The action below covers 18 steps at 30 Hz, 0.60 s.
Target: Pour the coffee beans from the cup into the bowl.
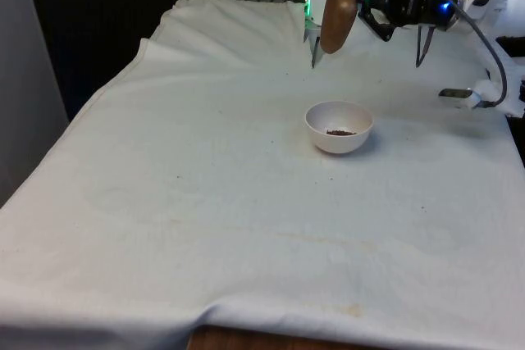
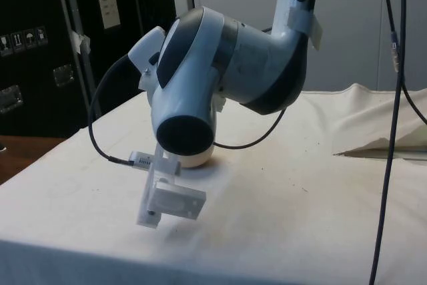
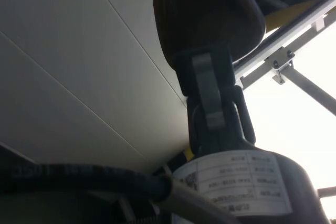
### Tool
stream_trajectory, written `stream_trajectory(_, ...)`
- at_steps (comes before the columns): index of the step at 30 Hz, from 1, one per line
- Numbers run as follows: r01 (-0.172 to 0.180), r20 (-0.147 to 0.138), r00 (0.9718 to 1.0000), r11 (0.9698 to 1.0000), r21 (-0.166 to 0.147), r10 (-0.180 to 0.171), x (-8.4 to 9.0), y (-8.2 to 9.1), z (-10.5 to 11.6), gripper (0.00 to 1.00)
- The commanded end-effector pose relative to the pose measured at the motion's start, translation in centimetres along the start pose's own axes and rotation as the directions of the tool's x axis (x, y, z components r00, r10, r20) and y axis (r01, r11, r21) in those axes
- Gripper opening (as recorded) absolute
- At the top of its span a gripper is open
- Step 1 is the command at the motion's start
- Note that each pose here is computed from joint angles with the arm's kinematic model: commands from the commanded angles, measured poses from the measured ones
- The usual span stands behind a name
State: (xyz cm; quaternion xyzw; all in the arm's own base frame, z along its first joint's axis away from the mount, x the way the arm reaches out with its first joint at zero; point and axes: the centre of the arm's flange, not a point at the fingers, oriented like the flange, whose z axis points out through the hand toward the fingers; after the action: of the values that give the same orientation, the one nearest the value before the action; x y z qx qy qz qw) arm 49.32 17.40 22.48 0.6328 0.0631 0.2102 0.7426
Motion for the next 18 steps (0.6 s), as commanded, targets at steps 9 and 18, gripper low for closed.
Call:
stream_trajectory(9, -0.003, 0.001, 1.0000, 1.0000, 0.005, 0.003, 0.13, -0.08, 0.07, 0.00)
stream_trajectory(18, -0.008, 0.007, 0.9999, 0.9999, 0.007, 0.007, 0.32, 0.41, 0.44, 0.00)
